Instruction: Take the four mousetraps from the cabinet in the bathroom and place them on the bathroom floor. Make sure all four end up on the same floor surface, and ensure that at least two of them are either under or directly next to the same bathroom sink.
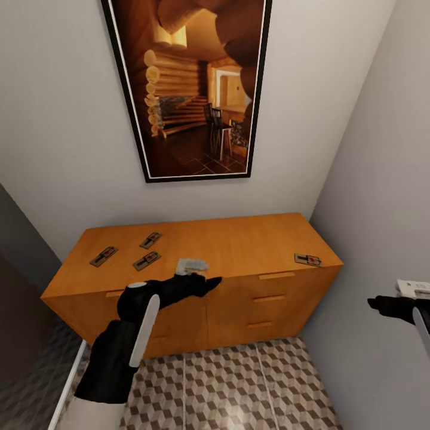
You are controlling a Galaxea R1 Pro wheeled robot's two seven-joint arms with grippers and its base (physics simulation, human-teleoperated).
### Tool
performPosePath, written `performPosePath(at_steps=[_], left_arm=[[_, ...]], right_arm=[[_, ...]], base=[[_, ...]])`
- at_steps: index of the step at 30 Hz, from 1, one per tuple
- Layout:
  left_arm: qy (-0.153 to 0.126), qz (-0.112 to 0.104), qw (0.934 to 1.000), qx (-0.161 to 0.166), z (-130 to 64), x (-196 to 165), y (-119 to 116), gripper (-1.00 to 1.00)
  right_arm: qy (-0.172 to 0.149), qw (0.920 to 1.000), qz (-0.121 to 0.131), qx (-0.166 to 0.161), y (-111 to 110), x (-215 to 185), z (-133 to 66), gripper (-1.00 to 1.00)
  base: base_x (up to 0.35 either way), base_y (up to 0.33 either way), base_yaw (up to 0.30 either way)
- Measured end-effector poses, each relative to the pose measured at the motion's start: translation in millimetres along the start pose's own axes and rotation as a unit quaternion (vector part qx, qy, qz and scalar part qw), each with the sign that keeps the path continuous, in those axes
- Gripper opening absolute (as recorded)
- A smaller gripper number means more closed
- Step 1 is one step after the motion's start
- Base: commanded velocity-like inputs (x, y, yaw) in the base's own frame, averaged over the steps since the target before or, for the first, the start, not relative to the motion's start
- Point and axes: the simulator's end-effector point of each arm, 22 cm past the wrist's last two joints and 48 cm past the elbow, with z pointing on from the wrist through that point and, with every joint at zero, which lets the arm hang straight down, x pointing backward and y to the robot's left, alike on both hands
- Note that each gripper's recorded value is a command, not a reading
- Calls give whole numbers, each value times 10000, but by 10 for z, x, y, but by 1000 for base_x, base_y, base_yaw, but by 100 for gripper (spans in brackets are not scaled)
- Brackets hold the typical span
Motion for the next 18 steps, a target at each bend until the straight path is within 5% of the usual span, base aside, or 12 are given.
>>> performPosePath(at_steps=[6,11,13,14,15,18], left_arm=[[-682,599,9954,294,-86,-1136,-296,100],[-879,855,9922,208,-169,-1629,-364,100],[-929,950,9911,-15,-209,-1894,-326,100],[-886,1001,9886,-684,-171,-2257,-62,100],[-1021,1076,9861,-745,-245,-2497,-110,100],[-814,1042,9858,-1036,-140,-2550,63,100]], right_arm=[[-187,9996,198,-88,61,-433,-27,100],[-325,9986,372,-188,117,-830,-18,100],[-380,9981,396,-267,200,-1068,1,100],[-316,9981,313,-415,402,-1362,81,100],[-400,9979,304,-415,410,-1515,33,100],[-436,9975,273,-487,509,-1742,18,100]], base=[[0,0,0],[0,0,0],[0,0,0],[0,0,0],[0,0,0],[0,0,0]])
